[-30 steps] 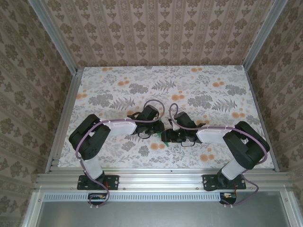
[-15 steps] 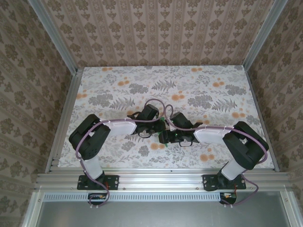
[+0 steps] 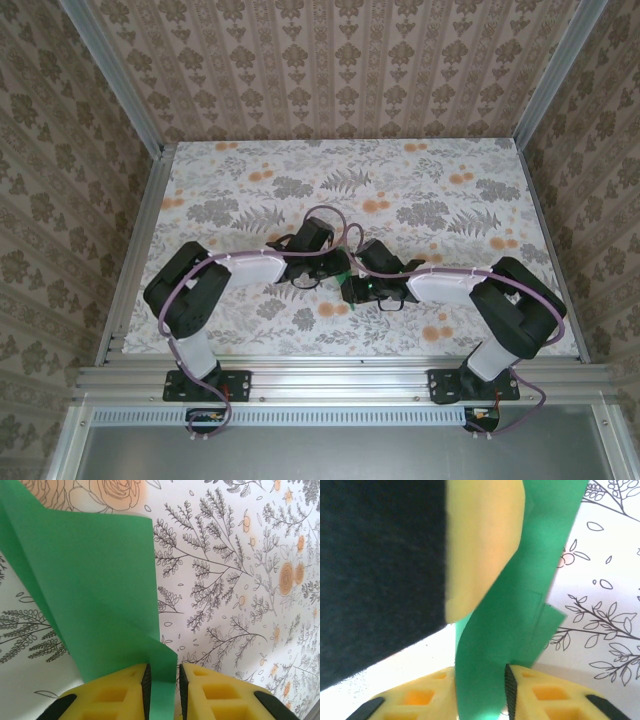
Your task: Fold a paper plane with a square sheet of paper (pick it up from the middle)
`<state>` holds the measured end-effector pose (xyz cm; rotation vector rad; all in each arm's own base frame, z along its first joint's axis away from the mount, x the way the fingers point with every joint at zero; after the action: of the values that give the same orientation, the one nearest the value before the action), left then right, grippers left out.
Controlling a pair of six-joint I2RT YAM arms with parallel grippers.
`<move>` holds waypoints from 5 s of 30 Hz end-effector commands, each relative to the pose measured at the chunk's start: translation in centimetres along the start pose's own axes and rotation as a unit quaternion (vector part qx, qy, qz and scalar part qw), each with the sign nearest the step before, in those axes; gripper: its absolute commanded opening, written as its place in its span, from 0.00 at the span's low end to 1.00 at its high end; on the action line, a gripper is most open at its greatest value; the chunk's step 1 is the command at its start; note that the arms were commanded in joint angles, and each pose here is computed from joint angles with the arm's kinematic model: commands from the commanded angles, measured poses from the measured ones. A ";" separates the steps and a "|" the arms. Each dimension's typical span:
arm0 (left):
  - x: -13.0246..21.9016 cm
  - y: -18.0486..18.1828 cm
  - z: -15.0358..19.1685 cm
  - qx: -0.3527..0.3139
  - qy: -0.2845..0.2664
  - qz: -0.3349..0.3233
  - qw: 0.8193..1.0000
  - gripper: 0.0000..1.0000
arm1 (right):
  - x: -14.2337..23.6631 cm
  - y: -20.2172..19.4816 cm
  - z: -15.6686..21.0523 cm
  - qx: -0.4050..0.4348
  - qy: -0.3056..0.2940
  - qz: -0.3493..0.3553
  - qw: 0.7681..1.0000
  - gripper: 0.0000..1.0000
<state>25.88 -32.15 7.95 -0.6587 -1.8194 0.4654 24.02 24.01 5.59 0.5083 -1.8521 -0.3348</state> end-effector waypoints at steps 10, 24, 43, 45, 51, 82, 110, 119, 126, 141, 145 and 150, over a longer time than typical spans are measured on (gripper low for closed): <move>2.0 -0.7 -0.9 -0.002 -0.019 0.014 1.000 0.28 | -0.9 -1.0 0.9 -0.043 0.015 -0.019 0.999 0.16; 3.8 -1.3 -0.6 -0.024 -0.030 0.036 0.999 0.30 | -0.4 -0.1 0.6 -0.113 0.021 -0.164 0.980 0.06; -0.7 -1.1 0.2 -0.048 0.015 0.035 0.998 0.31 | -0.4 -0.3 1.3 -0.135 0.041 -0.208 0.968 0.07; -0.9 -1.2 0.2 -0.049 0.019 0.040 0.998 0.31 | -0.4 -0.5 1.3 -0.141 0.041 -0.201 0.969 0.14; -1.5 -0.7 0.6 -0.047 0.030 0.037 0.998 0.30 | 0.3 -0.8 1.0 -0.147 0.029 -0.176 0.973 0.33; -1.9 -1.8 0.2 -0.047 0.033 0.057 0.997 0.30 | 0.3 -1.5 -0.7 -0.044 0.013 -0.018 0.999 0.57; 0.8 -3.1 -1.2 -0.062 0.003 0.064 0.996 0.35 | -1.0 -2.9 0.9 -0.071 0.047 0.007 0.996 0.13; 2.4 -2.6 -1.7 -0.055 -0.015 0.066 0.996 0.40 | -1.3 -3.2 1.5 -0.076 0.057 0.009 0.995 0.14; 0.4 -1.9 -1.3 -0.038 0.005 0.068 0.997 0.39 | -1.4 -3.0 1.4 -0.078 0.056 0.003 0.995 0.16; -1.5 0.0 -0.8 -0.024 0.030 0.037 0.999 0.37 | -1.4 -2.8 1.3 -0.081 0.057 -0.002 0.995 0.20; -1.7 0.6 -0.6 -0.024 0.037 0.025 0.999 0.37 | -1.3 -2.8 1.4 -0.082 0.061 -0.002 0.995 0.21; -2.3 1.2 0.0 -0.019 0.053 0.020 0.998 0.35 | 0.3 -1.4 0.8 -0.082 0.049 -0.030 0.995 0.28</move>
<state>26.38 -32.85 6.43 -0.7564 -1.7386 0.4374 24.88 22.38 5.11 0.4498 -1.7697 -0.4837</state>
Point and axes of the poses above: each hand's point on the last joint's axis, 136 mm out from that joint toward the fingers, its own x axis back along the fingers, its own y axis along the line the jaws close on, z = x × y, the point moved 4 cm from there along x, back along the fingers, and after that the axes turned 7 degrees about -x, right-handed, at the moved point
